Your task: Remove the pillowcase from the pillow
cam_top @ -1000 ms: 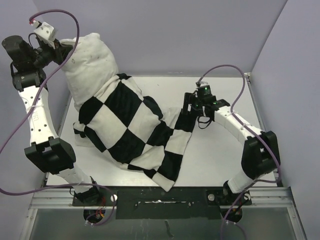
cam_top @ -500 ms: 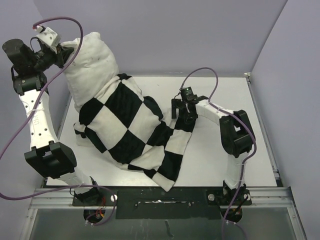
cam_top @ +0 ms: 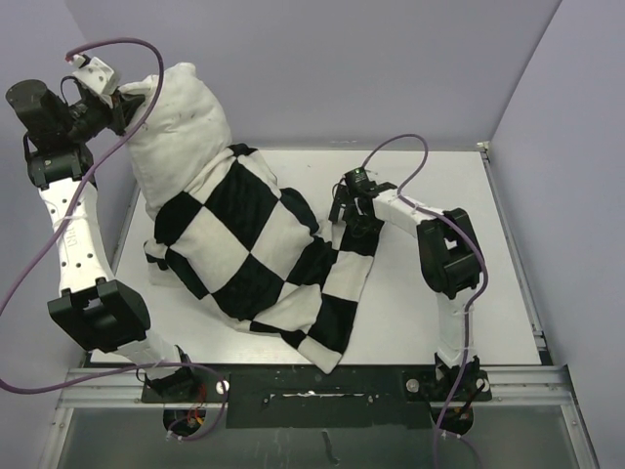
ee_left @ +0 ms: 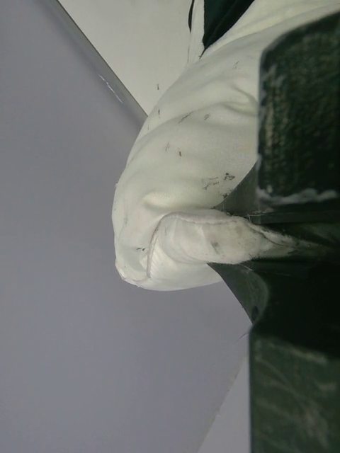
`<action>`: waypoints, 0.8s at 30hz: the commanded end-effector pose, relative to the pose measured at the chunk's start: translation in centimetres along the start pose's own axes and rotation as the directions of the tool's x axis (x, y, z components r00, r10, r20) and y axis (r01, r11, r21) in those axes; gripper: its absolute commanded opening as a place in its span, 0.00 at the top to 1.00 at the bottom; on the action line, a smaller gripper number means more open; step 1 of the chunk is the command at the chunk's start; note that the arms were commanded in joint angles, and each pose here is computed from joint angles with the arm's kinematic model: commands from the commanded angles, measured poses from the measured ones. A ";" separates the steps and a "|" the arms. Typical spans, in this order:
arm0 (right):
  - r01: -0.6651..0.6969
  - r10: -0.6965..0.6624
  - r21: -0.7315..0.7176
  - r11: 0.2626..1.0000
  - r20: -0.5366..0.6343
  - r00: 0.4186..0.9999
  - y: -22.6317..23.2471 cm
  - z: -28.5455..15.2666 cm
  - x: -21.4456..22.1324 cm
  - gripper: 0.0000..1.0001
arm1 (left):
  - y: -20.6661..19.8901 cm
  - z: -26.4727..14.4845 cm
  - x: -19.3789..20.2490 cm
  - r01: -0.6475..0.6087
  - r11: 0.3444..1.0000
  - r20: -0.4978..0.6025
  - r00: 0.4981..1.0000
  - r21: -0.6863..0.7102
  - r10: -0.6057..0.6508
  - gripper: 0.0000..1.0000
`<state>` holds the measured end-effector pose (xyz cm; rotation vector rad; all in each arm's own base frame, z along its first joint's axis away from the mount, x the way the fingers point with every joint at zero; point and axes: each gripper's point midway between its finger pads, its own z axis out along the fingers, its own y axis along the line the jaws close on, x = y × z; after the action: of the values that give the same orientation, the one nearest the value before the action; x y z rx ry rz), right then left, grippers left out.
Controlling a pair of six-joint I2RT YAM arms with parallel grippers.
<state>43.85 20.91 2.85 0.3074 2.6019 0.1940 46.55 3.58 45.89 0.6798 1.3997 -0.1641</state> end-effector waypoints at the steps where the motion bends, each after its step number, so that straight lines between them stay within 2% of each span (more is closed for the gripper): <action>1: -0.066 0.066 -0.015 0.998 0.029 0.997 1.0 -0.7 -0.8 0.10 | -1.3 -1.8 -6.1 -0.166 0.986 0.118 0.979 0.003 0.164 1.00; 3: -0.096 0.099 -0.062 0.994 0.048 0.994 0.7 -1.3 -1.5 0.10 | -1.3 -1.9 -6.1 -0.172 0.985 0.122 0.978 0.003 0.170 1.00; 6: -0.114 0.120 -0.121 0.986 0.046 0.992 0.4 -2.4 -1.9 0.04 | -1.2 -1.9 -5.6 -0.172 0.985 0.119 0.978 0.003 0.170 1.00; 9: -0.051 0.054 -0.031 0.998 0.086 0.995 -1.5 -4.6 -3.0 0.02 | -1.2 -2.1 -5.4 -0.175 0.985 0.118 0.978 0.003 0.173 1.00; 13: -0.092 0.084 0.070 0.993 0.105 0.991 -5.5 -6.6 -3.3 0.01 | -1.1 -2.1 -5.3 -0.171 0.985 0.123 0.978 0.002 0.169 1.00; 18: -0.122 0.115 0.106 0.987 0.071 0.991 -7.9 -5.5 -1.3 0.01 | -1.0 -2.1 -5.4 -0.162 0.987 0.128 0.979 -0.001 0.161 1.00; 24: -0.109 0.108 0.052 0.993 0.007 0.994 -6.2 -3.0 0.0 0.00 | -1.1 -2.1 -5.4 -0.161 0.987 0.126 0.979 0.006 0.159 1.00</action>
<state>40.75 12.90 5.08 0.5014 2.5811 0.0961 46.55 4.23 45.09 0.6958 1.3742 -0.1486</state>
